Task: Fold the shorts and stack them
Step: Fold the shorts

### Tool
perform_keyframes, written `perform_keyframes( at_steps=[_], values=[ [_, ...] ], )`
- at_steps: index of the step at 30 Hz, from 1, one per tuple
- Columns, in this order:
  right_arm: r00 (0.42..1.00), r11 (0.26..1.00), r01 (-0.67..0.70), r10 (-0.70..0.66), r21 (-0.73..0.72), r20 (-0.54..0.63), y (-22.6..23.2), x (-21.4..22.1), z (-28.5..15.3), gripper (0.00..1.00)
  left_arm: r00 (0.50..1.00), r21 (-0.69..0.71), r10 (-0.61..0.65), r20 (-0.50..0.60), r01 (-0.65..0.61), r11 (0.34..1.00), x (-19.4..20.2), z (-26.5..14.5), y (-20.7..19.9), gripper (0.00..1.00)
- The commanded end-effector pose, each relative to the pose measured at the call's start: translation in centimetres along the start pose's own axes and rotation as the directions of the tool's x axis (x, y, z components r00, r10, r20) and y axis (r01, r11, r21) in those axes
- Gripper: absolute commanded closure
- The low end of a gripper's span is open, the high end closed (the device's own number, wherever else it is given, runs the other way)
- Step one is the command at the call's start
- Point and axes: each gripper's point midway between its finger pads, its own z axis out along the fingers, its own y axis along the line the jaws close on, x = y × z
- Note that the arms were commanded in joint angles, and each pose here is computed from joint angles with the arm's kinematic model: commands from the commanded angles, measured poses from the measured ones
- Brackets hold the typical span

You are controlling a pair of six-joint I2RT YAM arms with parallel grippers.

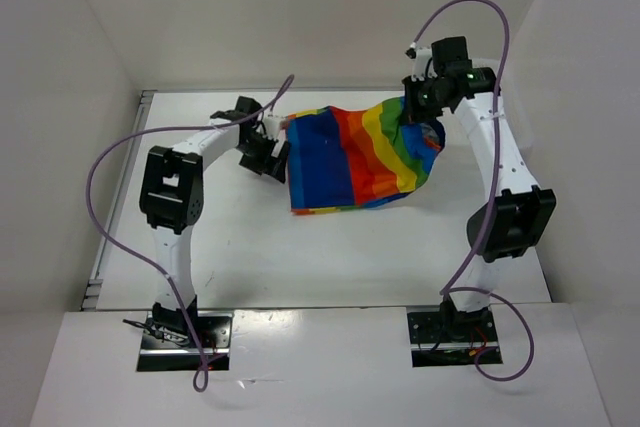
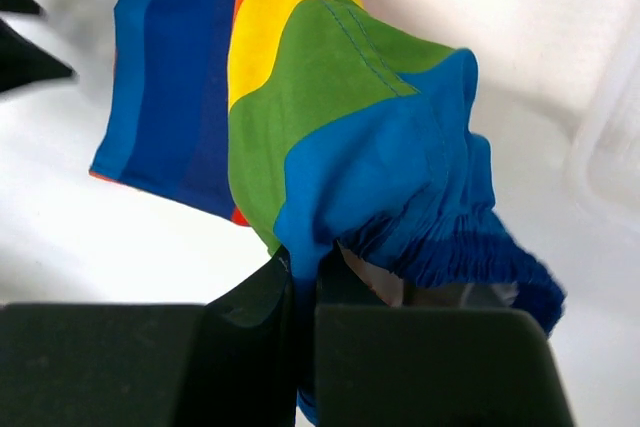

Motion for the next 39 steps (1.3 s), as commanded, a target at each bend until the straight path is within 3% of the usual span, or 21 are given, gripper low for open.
perform_keyframes(
  at_steps=[1, 5, 11, 14, 17, 22, 26, 34, 39],
  values=[
    [0.997, 0.999, 0.043, -0.043, 0.0, 0.071, 2.4, -2.9, 0.5, 1.0, 0.996, 0.131, 0.064, 0.067, -0.072, 0.989, -1.7, 1.0, -4.8, 0.06],
    [0.998, 0.999, 0.032, -0.033, 0.011, 0.046, 3.2, -2.7, 2.2, 1.0, 1.0, 0.146, 0.021, 0.005, -0.022, 0.989, 0.3, 3.4, -4.9, 0.08],
    [1.0, 1.0, -0.012, 0.012, 0.022, -0.002, 3.9, -2.1, 5.7, 1.0, 1.0, 0.191, 0.014, -0.013, -0.011, 0.982, 0.4, 6.4, -5.1, 0.36],
    [0.999, 1.0, -0.026, 0.026, -0.001, 0.026, 5.5, -4.0, 6.9, 1.0, 0.999, 0.206, 0.027, -0.036, -0.019, 0.978, 0.5, 7.4, -5.4, 0.54],
    [0.992, 0.999, -0.036, 0.037, -0.01, 0.123, 8.7, -7.6, 7.4, 1.0, 0.998, 0.244, 0.05, -0.043, -0.038, 0.969, 1.0, 7.9, -6.2, 0.61],
    [0.987, 0.992, -0.05, 0.067, -0.117, 0.146, 15.6, -9.0, 10.0, 1.0, 0.997, 0.261, 0.068, -0.042, -0.054, 0.964, 1.4, 7.7, -6.9, 0.63],
    [0.993, 0.986, -0.071, 0.085, -0.154, 0.086, 19.3, -7.0, 12.3, 1.0, 0.996, 0.22, 0.08, -0.046, -0.068, 0.973, 1.6, 7.7, -6.2, 0.63],
    [0.995, 0.983, -0.081, 0.09, -0.167, 0.048, 22.5, -5.0, 13.2, 1.0, 0.999, 0.182, 0.042, 0.023, -0.046, 0.982, -0.9, 4.7, -3.7, 0.63],
    [0.997, 0.983, -0.068, 0.074, -0.173, 0.029, 24.0, -3.7, 13.9, 1.0, 0.999, 0.148, 0.014, 0.044, -0.02, 0.989, -0.5, -0.4, -1.9, 0.48]
  ],
)
